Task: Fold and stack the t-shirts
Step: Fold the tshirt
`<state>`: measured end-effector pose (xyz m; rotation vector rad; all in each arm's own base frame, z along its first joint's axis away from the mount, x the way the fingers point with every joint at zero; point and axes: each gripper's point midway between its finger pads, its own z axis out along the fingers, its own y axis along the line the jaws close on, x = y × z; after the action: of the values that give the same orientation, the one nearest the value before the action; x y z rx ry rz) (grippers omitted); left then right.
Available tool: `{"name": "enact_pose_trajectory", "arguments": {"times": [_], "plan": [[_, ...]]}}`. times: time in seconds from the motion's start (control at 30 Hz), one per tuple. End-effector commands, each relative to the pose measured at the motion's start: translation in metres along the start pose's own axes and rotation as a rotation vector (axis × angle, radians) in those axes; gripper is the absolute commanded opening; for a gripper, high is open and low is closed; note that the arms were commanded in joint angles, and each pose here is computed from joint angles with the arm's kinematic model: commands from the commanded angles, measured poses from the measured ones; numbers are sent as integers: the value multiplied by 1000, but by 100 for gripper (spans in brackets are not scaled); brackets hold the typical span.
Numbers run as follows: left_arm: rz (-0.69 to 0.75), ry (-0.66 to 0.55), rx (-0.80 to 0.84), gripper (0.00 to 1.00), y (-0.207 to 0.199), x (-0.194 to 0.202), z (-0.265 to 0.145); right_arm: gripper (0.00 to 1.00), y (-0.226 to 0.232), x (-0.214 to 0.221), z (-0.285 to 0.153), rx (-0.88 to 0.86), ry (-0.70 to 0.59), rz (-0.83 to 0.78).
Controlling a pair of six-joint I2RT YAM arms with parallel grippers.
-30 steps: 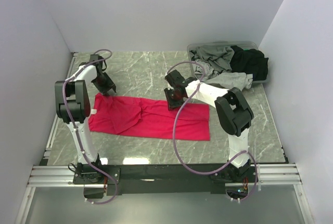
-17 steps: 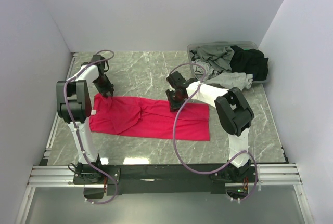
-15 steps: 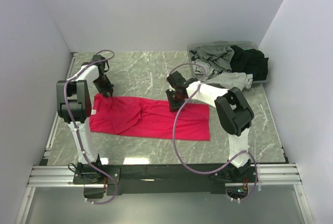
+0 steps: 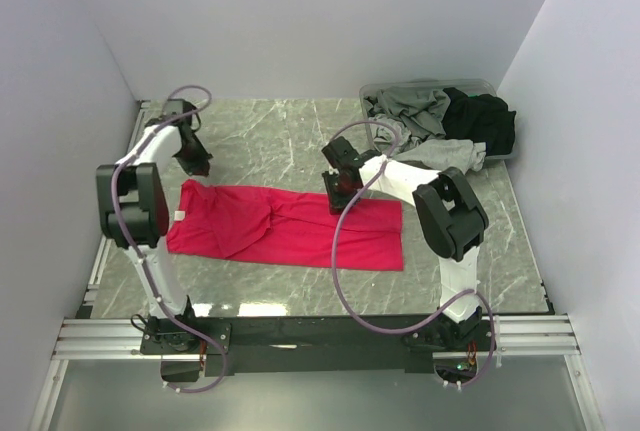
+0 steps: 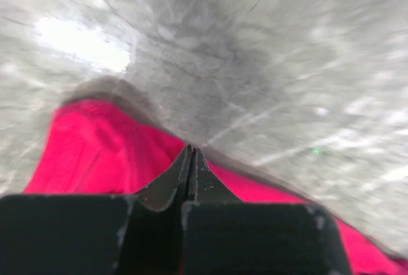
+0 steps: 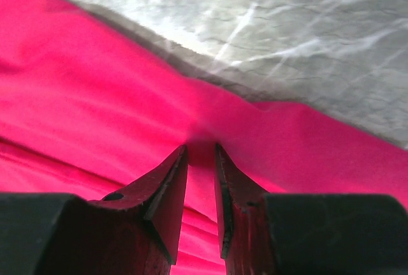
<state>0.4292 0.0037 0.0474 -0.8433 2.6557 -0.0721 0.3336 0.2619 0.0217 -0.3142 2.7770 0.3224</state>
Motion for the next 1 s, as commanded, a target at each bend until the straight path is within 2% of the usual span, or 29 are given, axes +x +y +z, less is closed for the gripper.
{"name": "enact_pose_trajectory", "arguments": {"times": [0.0, 0.2, 0.33, 0.37, 0.5, 0.6, 0.73, 0.97], "plan": [[-99, -178, 134, 0, -10, -46, -51, 31, -18, 5, 6, 61, 22, 42], [-185, -152, 157, 0, 16, -45, -52, 31, -25, 8, 10, 77, 41, 54], [-145, -117, 173, 1, 5, -35, -45, 31, -24, 7, 11, 71, 45, 55], [-134, -106, 170, 2, 3, -32, -42, 31, -24, 6, 12, 68, 45, 56], [-85, -84, 142, 20, -3, -22, -34, 31, -22, 8, 14, 61, 51, 57], [-44, -58, 115, 28, -5, -13, -26, 31, -22, 8, 13, 62, 49, 55], [4, -2, 50, 32, -2, 1, -15, 31, -23, 10, 14, 66, 54, 58], [49, 6, -32, 40, 7, 11, -11, 31, -24, 11, 14, 67, 55, 64]]}}
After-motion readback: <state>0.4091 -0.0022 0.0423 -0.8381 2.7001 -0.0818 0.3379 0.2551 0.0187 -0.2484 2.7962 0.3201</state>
